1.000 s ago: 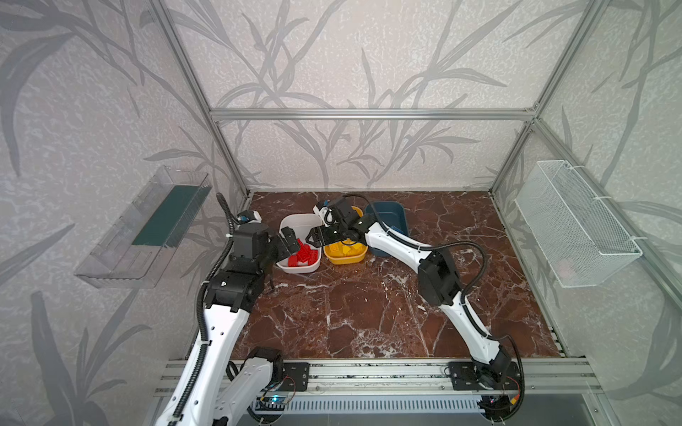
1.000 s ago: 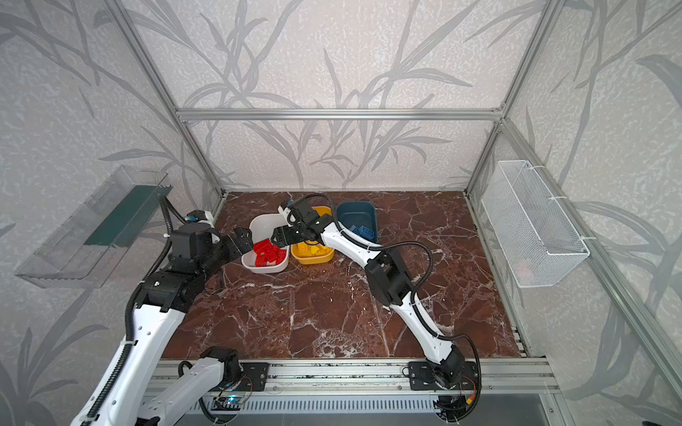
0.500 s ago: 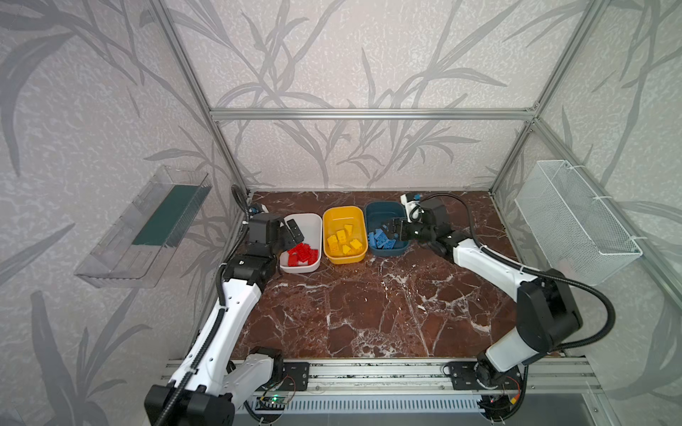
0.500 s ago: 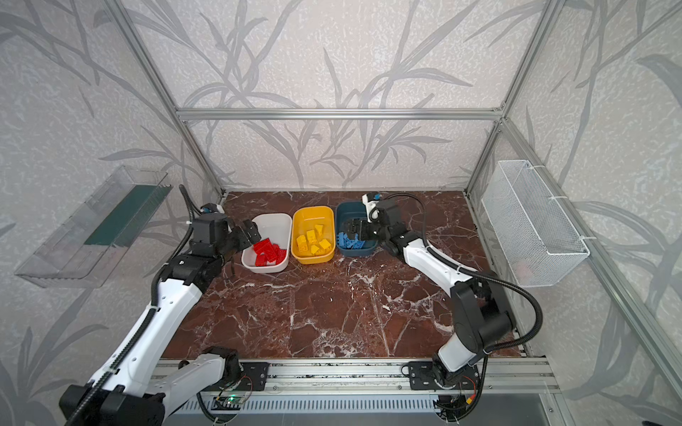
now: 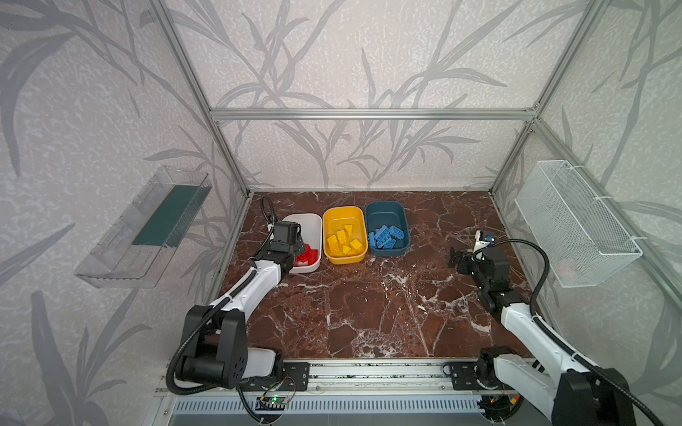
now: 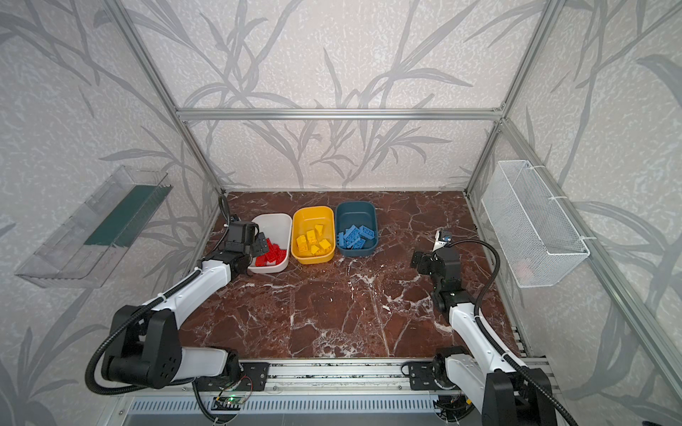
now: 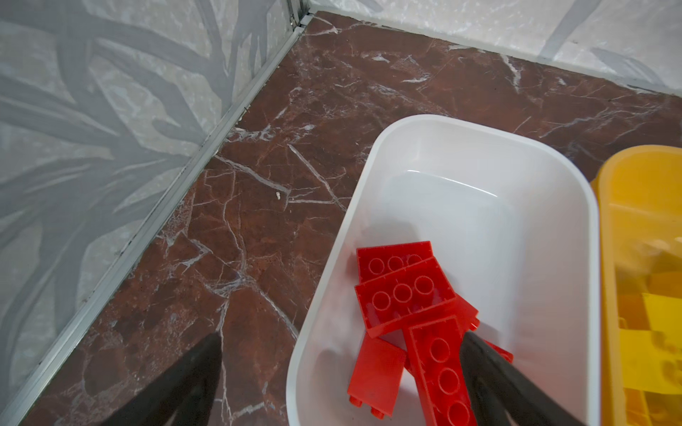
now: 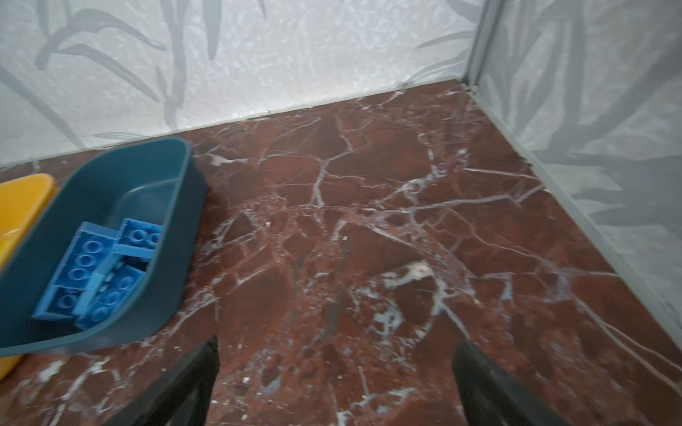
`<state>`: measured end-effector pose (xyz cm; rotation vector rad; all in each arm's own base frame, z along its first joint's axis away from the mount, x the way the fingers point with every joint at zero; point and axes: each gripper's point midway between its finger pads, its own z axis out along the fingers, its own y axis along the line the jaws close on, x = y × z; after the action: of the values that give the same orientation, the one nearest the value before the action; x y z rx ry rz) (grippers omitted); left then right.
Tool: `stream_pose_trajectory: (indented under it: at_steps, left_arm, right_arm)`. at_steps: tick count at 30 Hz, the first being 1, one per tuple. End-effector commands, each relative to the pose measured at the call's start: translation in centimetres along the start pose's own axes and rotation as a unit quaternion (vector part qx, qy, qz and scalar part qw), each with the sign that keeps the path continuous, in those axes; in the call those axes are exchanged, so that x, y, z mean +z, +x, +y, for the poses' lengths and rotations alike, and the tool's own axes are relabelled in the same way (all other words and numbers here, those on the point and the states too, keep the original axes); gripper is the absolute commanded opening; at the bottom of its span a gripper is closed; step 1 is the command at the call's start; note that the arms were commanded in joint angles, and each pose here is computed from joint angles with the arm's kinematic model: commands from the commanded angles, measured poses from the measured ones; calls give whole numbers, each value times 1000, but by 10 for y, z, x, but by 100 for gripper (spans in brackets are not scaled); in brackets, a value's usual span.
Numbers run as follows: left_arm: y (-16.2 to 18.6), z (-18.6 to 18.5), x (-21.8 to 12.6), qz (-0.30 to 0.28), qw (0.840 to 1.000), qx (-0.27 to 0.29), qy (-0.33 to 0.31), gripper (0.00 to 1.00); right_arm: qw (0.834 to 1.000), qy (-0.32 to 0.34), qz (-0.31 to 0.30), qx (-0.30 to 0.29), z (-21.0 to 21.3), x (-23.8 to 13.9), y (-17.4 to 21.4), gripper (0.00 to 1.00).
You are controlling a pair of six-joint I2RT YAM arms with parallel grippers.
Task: Sort the legos into containers by color
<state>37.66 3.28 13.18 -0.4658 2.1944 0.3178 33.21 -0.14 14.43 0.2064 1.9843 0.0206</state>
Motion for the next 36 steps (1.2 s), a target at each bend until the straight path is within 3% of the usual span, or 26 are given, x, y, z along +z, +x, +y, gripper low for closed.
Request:
stream_pose_trajectory:
  at_steps: [1, 8, 13, 17, 23, 29, 31, 33, 36]
  left_arm:
    - [-22, 7, 9, -71, 997, 28, -21, 99]
    - [1, 10, 42, -46, 997, 67, -13, 99]
    - [6, -1, 61, -49, 996, 70, 22, 99]
    - [9, -4, 65, -29, 996, 67, 47, 99]
    - [9, 2, 43, -105, 991, 44, 66, 99]
    - [14, 6, 30, -153, 985, 34, 67, 99]
    - [18, 7, 26, -171, 982, 29, 75, 99]
    - [21, 3, 27, -178, 980, 35, 85, 99]
    - [20, -2, 38, -141, 985, 45, 90, 99]
  right_arm:
    - [997, 30, -67, -22, -13, 1, -17, 99]
    - [996, 58, -44, -57, -23, 27, 6, 99]
    - [994, 50, -86, -38, -22, 39, -1, 99]
    - [996, 37, -82, -3, -26, 53, 8, 99]
    - [996, 12, -90, -14, -18, 51, 9, 99]
    - [988, -53, -135, -47, 2, 44, 25, 99]
    - [987, -79, -122, -64, 13, 49, 24, 99]
    - [985, -98, -119, -71, 21, 53, 23, 99]
    - [988, -107, -87, -76, 26, 64, 23, 99]
